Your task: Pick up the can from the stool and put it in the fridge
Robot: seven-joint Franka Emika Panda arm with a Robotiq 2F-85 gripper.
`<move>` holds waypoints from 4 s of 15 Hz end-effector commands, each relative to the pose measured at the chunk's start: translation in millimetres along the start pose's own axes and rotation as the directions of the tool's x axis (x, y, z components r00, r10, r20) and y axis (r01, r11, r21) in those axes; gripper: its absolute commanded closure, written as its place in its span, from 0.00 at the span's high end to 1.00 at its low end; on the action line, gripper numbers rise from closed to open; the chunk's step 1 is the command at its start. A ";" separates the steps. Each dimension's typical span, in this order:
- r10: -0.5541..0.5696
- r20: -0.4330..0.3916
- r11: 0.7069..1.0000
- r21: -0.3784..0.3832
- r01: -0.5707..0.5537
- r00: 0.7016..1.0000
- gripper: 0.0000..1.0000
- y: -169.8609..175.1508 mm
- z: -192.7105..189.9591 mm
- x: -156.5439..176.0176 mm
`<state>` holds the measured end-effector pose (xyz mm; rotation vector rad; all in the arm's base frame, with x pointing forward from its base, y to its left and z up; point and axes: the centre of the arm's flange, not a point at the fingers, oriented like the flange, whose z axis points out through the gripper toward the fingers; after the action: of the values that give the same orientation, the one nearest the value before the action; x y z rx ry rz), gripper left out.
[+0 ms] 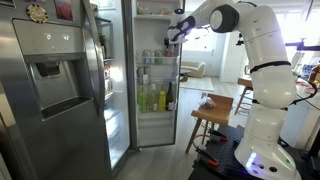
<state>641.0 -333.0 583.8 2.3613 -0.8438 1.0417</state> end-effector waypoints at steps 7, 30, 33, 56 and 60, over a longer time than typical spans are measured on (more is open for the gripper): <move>0.012 -0.004 1.000 -0.025 -0.013 1.000 0.49 -2.9 3.4 6.8; 0.030 0.109 0.996 -0.087 -0.021 0.994 0.49 -25.3 33.3 -10.1; 0.041 0.112 0.995 -0.100 -0.030 0.993 0.49 -29.3 36.7 -8.6; 0.136 -0.013 0.990 -0.034 -0.136 0.991 1.00 2.4 -29.3 39.9; 0.106 0.024 0.994 0.039 -0.106 0.994 1.00 26.0 -65.2 45.9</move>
<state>649.5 -335.3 643.4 2.2872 -1.0106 1.0934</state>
